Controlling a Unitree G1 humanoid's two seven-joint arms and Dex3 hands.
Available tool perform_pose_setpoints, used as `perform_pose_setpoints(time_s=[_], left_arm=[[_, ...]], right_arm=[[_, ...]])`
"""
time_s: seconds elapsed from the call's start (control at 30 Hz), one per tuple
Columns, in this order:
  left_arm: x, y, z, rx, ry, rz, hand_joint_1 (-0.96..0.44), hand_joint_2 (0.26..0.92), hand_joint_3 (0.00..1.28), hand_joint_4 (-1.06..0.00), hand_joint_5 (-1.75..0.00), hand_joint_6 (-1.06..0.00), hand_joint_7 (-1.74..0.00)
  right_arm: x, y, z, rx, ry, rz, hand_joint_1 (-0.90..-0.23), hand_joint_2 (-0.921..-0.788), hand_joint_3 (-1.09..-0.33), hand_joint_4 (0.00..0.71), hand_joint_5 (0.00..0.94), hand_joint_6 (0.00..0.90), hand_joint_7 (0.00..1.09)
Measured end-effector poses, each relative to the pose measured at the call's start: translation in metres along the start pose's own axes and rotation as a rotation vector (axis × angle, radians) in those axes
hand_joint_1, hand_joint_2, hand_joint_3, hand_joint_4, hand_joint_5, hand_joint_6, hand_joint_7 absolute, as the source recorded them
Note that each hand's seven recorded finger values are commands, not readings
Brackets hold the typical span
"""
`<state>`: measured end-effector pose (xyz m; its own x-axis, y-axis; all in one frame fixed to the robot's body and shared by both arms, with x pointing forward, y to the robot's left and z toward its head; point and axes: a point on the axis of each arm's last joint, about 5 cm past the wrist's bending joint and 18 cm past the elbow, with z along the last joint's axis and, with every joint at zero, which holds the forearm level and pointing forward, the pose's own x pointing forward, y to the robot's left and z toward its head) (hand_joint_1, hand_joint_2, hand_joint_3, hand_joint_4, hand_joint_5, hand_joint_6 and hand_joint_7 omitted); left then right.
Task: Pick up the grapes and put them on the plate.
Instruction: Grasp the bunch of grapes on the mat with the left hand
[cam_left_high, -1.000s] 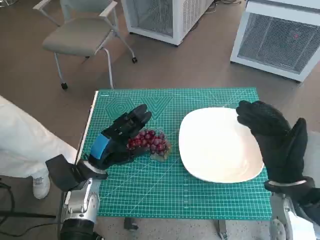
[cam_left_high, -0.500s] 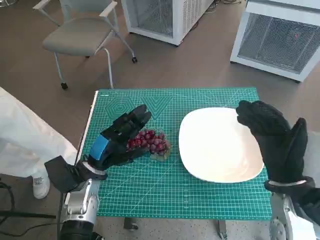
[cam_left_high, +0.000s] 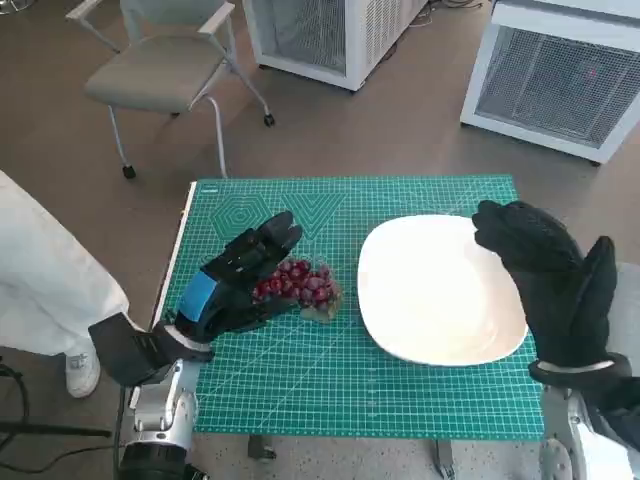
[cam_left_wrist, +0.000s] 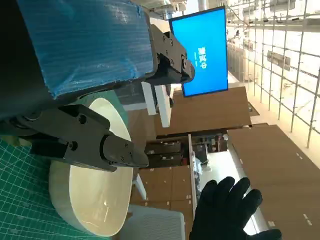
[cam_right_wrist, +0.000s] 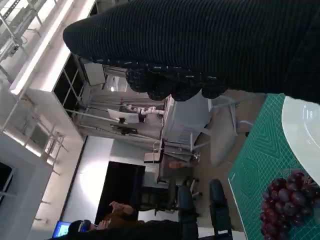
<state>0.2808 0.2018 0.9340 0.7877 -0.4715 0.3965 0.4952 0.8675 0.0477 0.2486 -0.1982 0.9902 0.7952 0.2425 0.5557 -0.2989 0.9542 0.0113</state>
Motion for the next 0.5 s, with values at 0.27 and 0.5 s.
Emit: perform_pose_setpoints(time_s=[0.27,0.5], left_arm=[[0.0000,-0.0001,0.0003,0.003,0.001,0.006,-0.22,0.921,0.04,-0.22,0.00,-0.35,0.00],[-0.0001,-0.0019,0.0031,0.074,0.014,0.005,-0.22,0.917,0.02,-0.22,0.00,-0.33,0.00]], right_arm=[[-0.0002,0.0000,0.0000,0.000,0.000,0.000,-0.321,-0.921,-0.588,0.373,0.902,0.268,1.02],[-0.0006,0.0001,0.0002,-0.001,0.000,0.000,-0.321,-0.921,-0.588,0.373,0.902,0.268,1.02]])
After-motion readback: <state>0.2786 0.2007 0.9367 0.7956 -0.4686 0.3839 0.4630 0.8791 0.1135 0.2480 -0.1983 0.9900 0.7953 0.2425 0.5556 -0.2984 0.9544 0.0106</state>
